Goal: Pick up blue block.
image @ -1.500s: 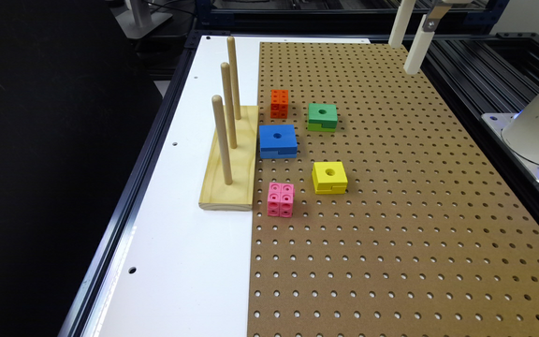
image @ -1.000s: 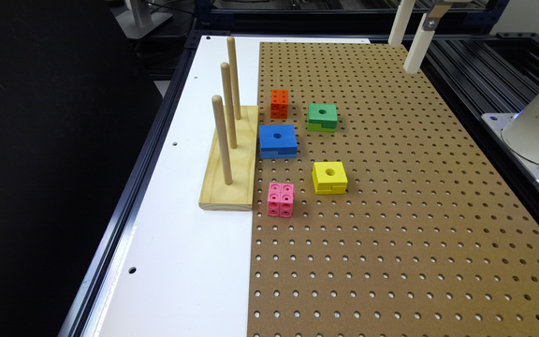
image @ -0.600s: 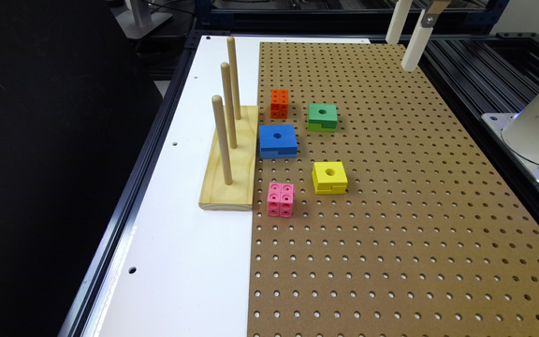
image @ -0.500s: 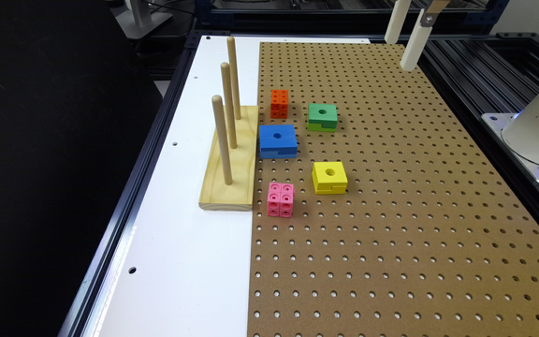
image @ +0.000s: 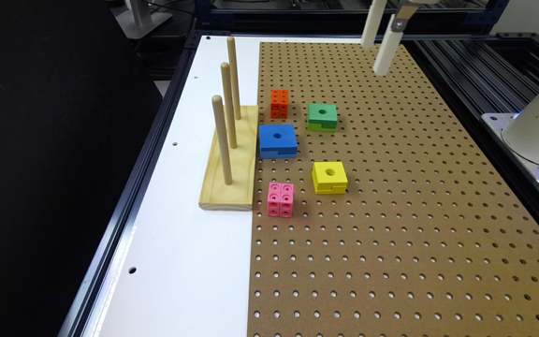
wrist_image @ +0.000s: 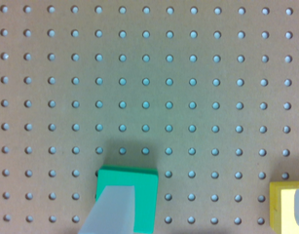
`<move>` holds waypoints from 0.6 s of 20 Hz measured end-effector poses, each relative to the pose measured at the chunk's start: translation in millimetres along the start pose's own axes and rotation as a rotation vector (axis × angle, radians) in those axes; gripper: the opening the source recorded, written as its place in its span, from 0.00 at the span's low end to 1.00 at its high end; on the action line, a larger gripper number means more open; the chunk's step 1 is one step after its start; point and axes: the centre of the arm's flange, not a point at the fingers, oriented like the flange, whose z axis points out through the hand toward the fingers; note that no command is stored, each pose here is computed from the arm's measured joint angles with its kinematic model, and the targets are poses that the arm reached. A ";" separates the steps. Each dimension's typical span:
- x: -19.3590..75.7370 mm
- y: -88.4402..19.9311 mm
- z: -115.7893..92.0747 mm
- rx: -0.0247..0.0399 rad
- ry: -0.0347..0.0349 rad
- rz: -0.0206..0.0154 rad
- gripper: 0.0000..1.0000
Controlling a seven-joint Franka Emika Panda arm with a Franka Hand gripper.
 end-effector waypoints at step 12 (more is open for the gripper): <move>26.3 -38.9 0.6 0.0008 -0.0008 -0.0049 1.00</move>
